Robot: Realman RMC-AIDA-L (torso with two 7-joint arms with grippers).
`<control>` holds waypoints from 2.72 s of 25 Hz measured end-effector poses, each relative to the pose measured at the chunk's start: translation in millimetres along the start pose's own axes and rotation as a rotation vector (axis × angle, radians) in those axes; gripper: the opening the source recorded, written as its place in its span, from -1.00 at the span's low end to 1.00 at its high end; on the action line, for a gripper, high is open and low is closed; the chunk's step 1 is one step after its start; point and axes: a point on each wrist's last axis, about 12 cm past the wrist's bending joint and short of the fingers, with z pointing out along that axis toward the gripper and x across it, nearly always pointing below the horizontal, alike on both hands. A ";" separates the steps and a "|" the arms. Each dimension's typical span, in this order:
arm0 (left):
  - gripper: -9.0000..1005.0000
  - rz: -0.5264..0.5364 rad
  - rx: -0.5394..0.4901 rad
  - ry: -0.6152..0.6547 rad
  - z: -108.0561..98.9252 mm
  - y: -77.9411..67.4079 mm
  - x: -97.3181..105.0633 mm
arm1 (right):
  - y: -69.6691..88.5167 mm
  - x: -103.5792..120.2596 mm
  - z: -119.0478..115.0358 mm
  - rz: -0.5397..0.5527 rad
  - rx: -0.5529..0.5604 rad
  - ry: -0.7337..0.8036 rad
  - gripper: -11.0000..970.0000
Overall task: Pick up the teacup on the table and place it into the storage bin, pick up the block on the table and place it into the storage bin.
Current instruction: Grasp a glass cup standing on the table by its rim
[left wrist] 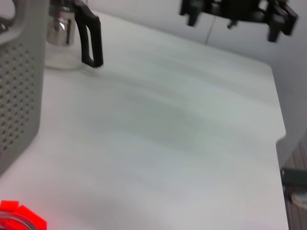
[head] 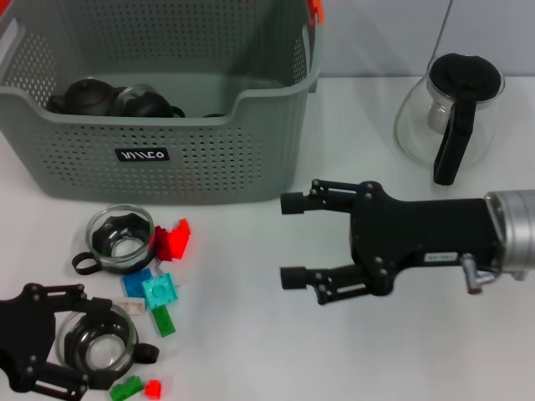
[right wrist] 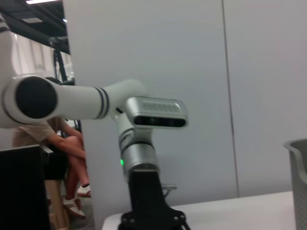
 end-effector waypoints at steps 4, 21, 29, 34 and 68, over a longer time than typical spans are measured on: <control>0.89 0.033 0.006 0.064 -1.3 -1.6 -5.0 | -8.5 0.2 8.9 0.002 0.032 0.020 0.91; 0.88 0.171 -0.033 0.267 2.3 -13.5 -37.1 | -26.3 -3.6 37.2 0.015 0.047 0.054 0.91; 0.87 0.151 0.000 0.372 12.8 -12.0 -46.1 | -30.7 -2.4 40.6 0.010 0.073 0.071 0.91; 0.86 0.172 0.010 0.420 20.9 -8.9 -50.0 | -31.9 -3.9 42.5 0.010 0.073 0.070 0.91; 0.78 0.282 0.048 0.670 59.1 -0.4 -63.4 | -32.5 4.7 49.4 0.062 0.091 0.074 0.91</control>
